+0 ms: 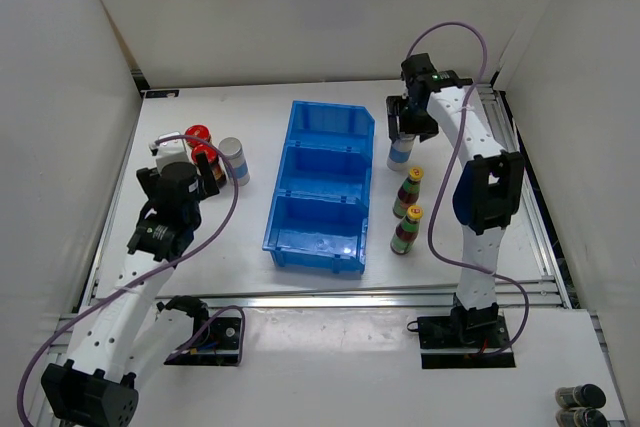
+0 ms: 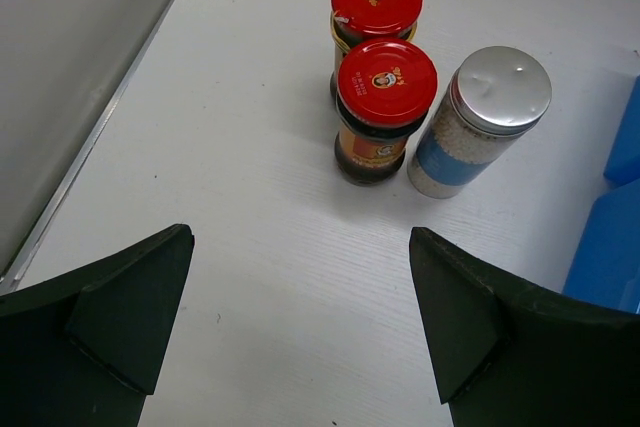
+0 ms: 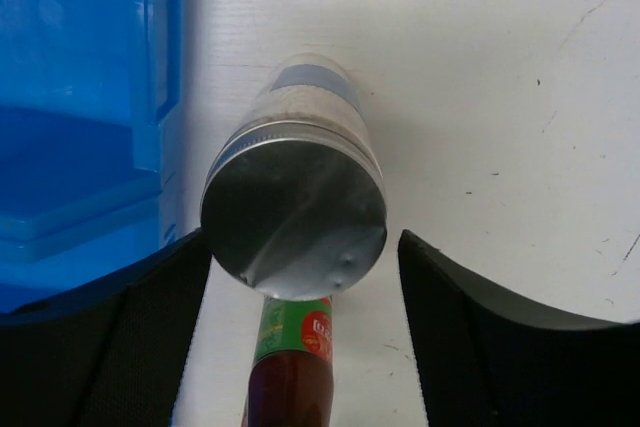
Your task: Organize the condiment bottles
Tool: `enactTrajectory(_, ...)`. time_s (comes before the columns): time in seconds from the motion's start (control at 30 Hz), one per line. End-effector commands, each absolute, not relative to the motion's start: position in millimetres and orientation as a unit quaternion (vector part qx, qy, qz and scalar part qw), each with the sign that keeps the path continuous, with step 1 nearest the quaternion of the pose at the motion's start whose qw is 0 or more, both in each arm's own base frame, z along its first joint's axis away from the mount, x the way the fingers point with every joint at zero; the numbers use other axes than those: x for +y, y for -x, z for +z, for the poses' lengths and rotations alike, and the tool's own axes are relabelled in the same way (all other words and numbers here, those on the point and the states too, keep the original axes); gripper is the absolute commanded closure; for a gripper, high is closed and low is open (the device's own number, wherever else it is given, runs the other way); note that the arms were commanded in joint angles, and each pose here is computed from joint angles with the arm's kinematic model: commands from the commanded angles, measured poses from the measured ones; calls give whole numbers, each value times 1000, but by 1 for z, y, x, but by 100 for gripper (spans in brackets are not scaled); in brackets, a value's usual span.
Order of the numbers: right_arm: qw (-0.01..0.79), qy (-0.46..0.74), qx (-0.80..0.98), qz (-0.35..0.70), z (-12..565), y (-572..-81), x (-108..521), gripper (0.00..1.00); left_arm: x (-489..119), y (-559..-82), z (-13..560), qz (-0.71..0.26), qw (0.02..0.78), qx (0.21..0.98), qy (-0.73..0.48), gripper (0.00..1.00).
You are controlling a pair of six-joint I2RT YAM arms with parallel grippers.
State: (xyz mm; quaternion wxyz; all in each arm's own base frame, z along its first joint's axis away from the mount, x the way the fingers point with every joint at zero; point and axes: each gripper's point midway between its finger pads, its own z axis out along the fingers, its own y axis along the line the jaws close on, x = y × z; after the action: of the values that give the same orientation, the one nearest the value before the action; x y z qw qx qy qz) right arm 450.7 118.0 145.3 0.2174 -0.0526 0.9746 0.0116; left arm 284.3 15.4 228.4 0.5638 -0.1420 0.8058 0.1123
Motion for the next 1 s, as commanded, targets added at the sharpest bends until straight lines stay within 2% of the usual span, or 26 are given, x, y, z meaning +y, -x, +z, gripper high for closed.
enactTrajectory(0.0,214,57,975,17,136,-454,122,25,18,-285,232,118,568,800,151,0)
enactTrajectory(0.03,214,57,975,17,136,-454,122,29,18,-285,232,118,568,800,151,0)
enactTrajectory(0.07,218,57,974,18,139,-455,122,40,17,-286,230,119,565,803,150,0)
enactTrajectory(0.17,225,55,973,14,142,-458,121,58,16,-286,230,120,565,802,149,0)
enactTrajectory(0.33,270,47,962,1,179,-467,115,80,16,-286,230,120,565,802,149,0)
enactTrajectory(0.37,282,46,958,3,188,-469,115,88,16,-286,230,120,565,802,149,0)
enactTrajectory(0.47,331,47,942,16,229,-474,121,95,16,-286,230,120,565,802,149,0)
enactTrajectory(0.6,404,69,911,46,292,-476,149,99,16,-286,230,120,565,802,149,0)
enactTrajectory(0.8,429,97,897,50,304,-484,179,99,16,-286,230,120,565,802,149,0)
enactTrajectory(0.83,424,97,899,49,300,-483,179,95,16,-286,230,120,565,802,149,0)
enactTrajectory(0.87,409,99,906,45,287,-482,179,84,18,-285,230,124,565,801,151,0)
enactTrajectory(0.9,399,98,911,36,279,-481,176,64,18,-285,230,124,565,801,151,0)
enactTrajectory(0.93,396,97,913,30,276,-478,173,31,18,-285,230,124,565,801,151,0)
enactTrajectory(0.97,393,97,914,29,271,-479,173,19,18,-285,230,124,565,801,151,0)
